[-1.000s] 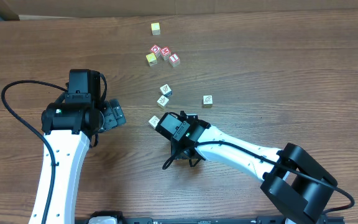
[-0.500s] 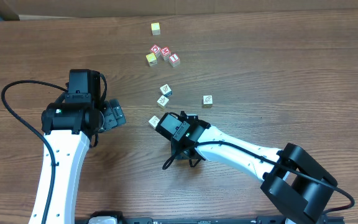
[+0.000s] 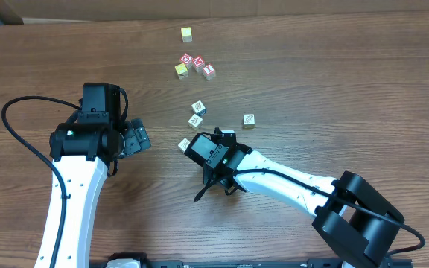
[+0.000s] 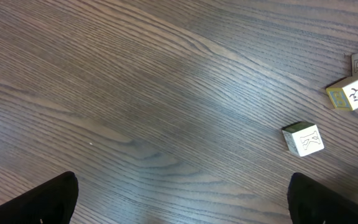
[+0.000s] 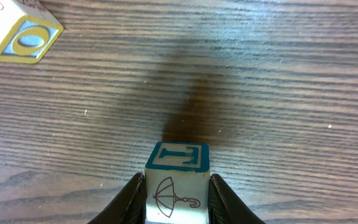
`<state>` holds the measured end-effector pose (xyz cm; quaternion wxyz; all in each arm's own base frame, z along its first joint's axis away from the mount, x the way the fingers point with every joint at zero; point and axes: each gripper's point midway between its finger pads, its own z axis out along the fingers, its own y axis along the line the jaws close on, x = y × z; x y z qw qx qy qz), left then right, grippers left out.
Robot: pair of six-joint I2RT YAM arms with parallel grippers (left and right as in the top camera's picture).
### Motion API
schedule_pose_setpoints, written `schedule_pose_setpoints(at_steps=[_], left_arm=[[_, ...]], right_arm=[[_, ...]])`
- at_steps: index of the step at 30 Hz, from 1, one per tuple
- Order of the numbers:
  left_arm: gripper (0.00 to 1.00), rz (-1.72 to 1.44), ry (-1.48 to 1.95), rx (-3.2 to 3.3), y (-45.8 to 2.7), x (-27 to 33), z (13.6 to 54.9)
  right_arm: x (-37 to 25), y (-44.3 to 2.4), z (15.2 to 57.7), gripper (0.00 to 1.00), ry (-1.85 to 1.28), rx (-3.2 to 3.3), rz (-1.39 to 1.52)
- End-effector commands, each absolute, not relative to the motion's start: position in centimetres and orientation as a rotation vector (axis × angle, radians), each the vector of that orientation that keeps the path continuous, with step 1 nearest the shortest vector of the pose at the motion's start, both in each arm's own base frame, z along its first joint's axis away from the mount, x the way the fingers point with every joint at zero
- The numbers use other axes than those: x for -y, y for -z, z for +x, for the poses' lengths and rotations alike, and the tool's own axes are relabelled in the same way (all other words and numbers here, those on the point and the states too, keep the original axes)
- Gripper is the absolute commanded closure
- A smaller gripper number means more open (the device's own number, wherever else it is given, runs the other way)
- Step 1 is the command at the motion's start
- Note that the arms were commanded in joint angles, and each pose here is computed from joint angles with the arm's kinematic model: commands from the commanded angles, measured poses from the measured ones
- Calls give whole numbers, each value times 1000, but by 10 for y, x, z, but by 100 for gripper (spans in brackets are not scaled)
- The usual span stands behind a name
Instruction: Flip 5 blocks
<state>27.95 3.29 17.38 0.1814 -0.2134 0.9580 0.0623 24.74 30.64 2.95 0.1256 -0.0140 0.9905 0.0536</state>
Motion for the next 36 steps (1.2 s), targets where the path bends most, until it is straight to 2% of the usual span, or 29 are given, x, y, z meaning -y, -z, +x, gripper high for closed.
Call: schedule_pose_setpoints(at_steps=[1, 2, 4, 8, 14, 17, 20, 24, 30, 36], left_arm=[[0, -584, -204, -2699, -177, -37, 281], [0, -584, -204, -2699, -177, -37, 281], [0, -584, -204, -2699, -177, -37, 281], [0, -584, -204, -2699, -177, -37, 281], [0, -584, -204, -2699, -177, -37, 281], [0, -584, -204, -2699, -177, -37, 281], [0, -584, -204, -2699, -177, -37, 281], [0, -584, -204, -2699, -177, -37, 281], [0, -584, -204, -2699, -177, -37, 281], [0, -584, -204, -2699, -177, -37, 281]], right_arm=[[-304, -35, 251, 71, -147, -2855, -35], [-304, -35, 251, 69, -147, -2855, -35], [-304, -35, 251, 51, -147, -2855, -35], [-305, -36, 252, 45, -149, -2850, -63], [-303, -81, 286, 42, -146, -2818, -115], [-291, -110, 309, 40, -156, -2809, -31], [-284, -120, 318, 40, -225, -2850, 36], [-290, -108, 303, 41, -367, -2962, 59], [-288, -66, 274, 41, -287, -3011, 186], [-298, -28, 248, 46, -263, -2972, 193]])
